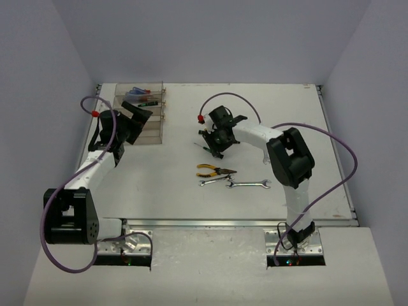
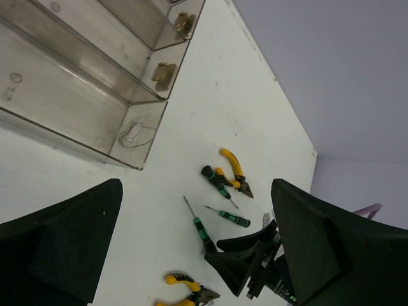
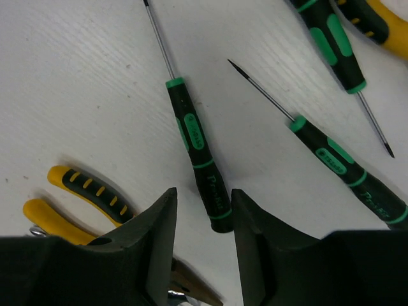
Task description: Sort the tools into containers
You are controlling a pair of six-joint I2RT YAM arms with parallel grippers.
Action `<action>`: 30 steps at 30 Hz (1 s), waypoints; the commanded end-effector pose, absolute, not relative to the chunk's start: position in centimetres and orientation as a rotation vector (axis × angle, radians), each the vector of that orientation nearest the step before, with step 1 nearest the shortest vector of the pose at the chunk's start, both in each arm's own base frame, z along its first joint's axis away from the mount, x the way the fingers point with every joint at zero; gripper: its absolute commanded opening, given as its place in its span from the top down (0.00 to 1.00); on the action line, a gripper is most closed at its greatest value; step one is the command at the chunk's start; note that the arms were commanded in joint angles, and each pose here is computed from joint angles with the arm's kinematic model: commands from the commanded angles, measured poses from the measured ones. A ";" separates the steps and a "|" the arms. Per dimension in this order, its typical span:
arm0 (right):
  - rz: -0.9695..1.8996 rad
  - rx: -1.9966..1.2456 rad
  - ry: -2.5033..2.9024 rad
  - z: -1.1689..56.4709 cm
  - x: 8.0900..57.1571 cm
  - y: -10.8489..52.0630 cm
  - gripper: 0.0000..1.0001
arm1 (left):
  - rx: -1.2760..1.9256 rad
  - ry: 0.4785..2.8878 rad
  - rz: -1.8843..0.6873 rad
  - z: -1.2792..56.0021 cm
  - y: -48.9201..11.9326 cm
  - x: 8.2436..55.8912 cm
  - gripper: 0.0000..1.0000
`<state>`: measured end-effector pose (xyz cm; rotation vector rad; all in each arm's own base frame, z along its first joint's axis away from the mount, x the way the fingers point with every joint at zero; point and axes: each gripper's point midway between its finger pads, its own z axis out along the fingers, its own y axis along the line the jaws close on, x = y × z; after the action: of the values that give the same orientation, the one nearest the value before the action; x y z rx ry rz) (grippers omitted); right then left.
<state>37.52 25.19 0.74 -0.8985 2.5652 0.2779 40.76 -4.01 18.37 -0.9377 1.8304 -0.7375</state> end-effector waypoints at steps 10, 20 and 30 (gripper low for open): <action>0.153 -0.892 2.495 1.3 39.3 25.6 0.99 | -0.761 1.924 -0.786 16.1 -7.4 39.3 0.00; 0.907 -0.885 2.051 16.5 33.4 32.2 1.00 | -0.200 1.700 -1.417 21.4 -20.1 35.9 0.15; 1.165 -0.910 1.929 21.3 30.0 33.7 1.00 | -0.008 1.478 -1.617 25.1 -24.3 32.6 0.45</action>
<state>31.08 32.81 20.42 -0.8897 1.9579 1.0488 34.53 -23.21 19.25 -0.1942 1.7416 -1.5060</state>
